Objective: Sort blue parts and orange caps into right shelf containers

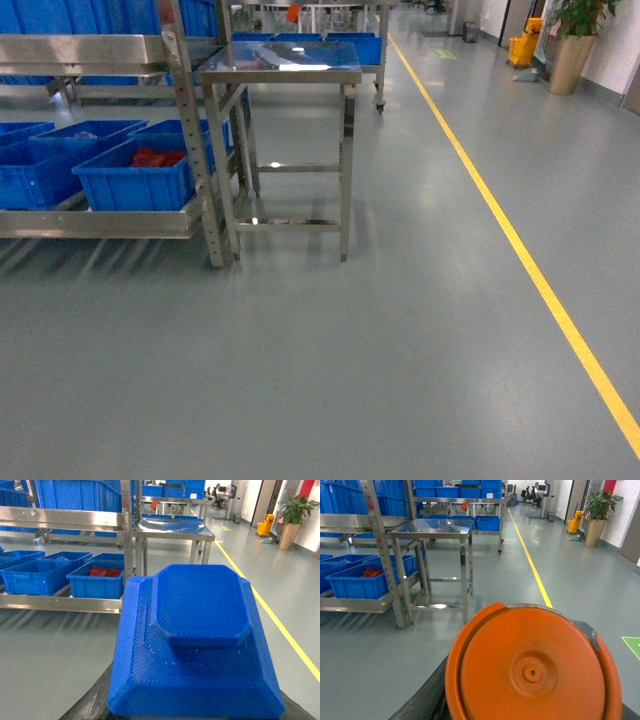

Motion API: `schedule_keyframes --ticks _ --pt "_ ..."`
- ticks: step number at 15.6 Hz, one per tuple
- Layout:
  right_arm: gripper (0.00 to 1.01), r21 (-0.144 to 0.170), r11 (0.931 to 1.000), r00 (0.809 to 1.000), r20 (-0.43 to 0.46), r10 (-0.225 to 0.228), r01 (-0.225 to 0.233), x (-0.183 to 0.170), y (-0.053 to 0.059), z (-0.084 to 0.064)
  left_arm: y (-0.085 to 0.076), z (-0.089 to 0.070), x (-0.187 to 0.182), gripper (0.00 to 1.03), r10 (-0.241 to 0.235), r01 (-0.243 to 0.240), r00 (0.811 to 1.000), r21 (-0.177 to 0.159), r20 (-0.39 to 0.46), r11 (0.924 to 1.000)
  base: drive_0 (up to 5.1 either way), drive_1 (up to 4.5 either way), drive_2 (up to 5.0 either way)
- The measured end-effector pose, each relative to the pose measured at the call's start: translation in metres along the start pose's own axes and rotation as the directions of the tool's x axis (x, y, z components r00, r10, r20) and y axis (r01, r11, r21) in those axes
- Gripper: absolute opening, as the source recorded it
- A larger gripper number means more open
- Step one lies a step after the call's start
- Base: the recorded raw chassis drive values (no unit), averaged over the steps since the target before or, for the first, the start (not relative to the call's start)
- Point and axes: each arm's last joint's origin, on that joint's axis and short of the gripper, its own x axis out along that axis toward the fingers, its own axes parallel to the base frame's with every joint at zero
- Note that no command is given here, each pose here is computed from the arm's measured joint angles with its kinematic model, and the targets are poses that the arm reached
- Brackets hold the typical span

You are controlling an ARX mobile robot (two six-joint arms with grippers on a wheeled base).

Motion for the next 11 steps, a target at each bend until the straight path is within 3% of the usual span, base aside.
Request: schedule_keyframes --ticks 11 --pt "0.46 0.0 1.0 1.0 0.005 0.0 0.0 0.0 0.0 0.0004 0.0 0.0003 0.0 0.42 0.0 0.0 1.0 0.0 0.003 1.0 0.0 4.27 -4.3"
